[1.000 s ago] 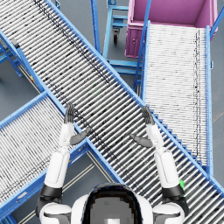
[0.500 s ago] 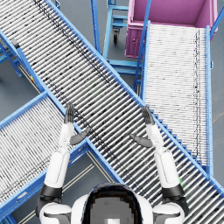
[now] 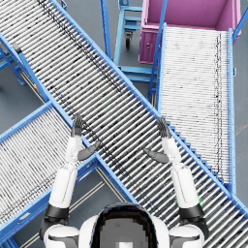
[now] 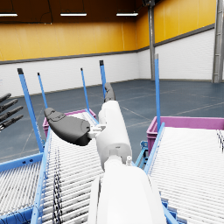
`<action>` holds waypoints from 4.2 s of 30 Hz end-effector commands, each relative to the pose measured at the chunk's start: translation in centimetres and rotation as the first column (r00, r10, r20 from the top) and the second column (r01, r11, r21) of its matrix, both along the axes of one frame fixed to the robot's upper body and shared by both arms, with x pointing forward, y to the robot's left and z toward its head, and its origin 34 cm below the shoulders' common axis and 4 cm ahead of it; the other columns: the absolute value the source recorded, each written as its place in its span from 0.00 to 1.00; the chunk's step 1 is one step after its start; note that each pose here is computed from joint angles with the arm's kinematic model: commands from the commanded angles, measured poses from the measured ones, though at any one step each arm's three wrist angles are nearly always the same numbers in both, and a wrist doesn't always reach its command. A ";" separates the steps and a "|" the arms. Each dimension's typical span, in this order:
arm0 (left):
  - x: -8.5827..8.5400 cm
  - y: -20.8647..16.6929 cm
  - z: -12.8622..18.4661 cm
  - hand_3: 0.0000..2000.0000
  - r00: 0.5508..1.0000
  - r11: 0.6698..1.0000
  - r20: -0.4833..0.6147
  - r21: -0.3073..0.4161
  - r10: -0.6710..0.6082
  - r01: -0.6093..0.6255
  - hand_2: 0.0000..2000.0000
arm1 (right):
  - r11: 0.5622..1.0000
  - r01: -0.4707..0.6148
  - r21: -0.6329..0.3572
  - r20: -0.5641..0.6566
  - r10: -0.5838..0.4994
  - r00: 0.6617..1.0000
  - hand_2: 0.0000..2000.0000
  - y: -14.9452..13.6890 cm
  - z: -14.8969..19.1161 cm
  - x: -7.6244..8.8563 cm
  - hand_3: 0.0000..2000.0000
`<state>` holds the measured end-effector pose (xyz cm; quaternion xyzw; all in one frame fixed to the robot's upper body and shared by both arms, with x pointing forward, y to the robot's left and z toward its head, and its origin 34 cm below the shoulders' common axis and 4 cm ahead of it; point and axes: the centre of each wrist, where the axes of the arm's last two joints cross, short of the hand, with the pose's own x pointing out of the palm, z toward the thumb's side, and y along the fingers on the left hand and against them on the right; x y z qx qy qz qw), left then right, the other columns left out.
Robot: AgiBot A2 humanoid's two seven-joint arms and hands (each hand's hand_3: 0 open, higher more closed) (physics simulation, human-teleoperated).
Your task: Pick up the oil and place it on the left assembly line, put the cola on the right, and keep Sprite still
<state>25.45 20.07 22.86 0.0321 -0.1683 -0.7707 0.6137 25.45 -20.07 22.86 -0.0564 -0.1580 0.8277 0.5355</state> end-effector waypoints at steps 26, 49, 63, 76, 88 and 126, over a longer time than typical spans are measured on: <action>0.3 0.6 3.3 0.00 0.975 0.998 0.221 -0.052 -0.016 0.029 0.00 | 0.986 0.094 0.137 0.163 -0.116 0.980 0.00 -0.3 3.2 0.4 0.00; -0.3 6.1 10.5 0.00 0.751 0.881 0.571 0.095 0.333 -0.463 0.00 | 0.858 0.506 0.088 0.445 -0.488 0.751 0.00 -5.8 8.2 -0.6 0.00; -0.4 7.5 10.4 0.00 0.733 0.860 0.559 0.066 0.388 -0.506 0.00 | 0.808 0.574 0.134 0.434 -0.569 0.698 0.00 -8.2 8.6 -0.9 0.00; -0.3 6.8 10.0 0.00 0.750 0.872 0.551 0.078 0.367 -0.484 0.00 | 0.826 0.552 0.114 0.411 -0.545 0.731 0.00 -7.3 7.7 -0.6 0.00; -0.1 6.2 9.5 0.00 0.768 0.881 0.535 0.089 0.352 -0.466 0.00 | 0.861 0.500 0.093 0.418 -0.489 0.765 0.00 -5.5 7.5 -0.4 0.00; -0.7 6.7 9.9 0.00 0.744 0.872 0.551 0.060 0.377 -0.486 0.00 | 0.851 0.510 0.123 0.431 -0.509 0.745 0.00 -5.8 8.0 -0.8 0.00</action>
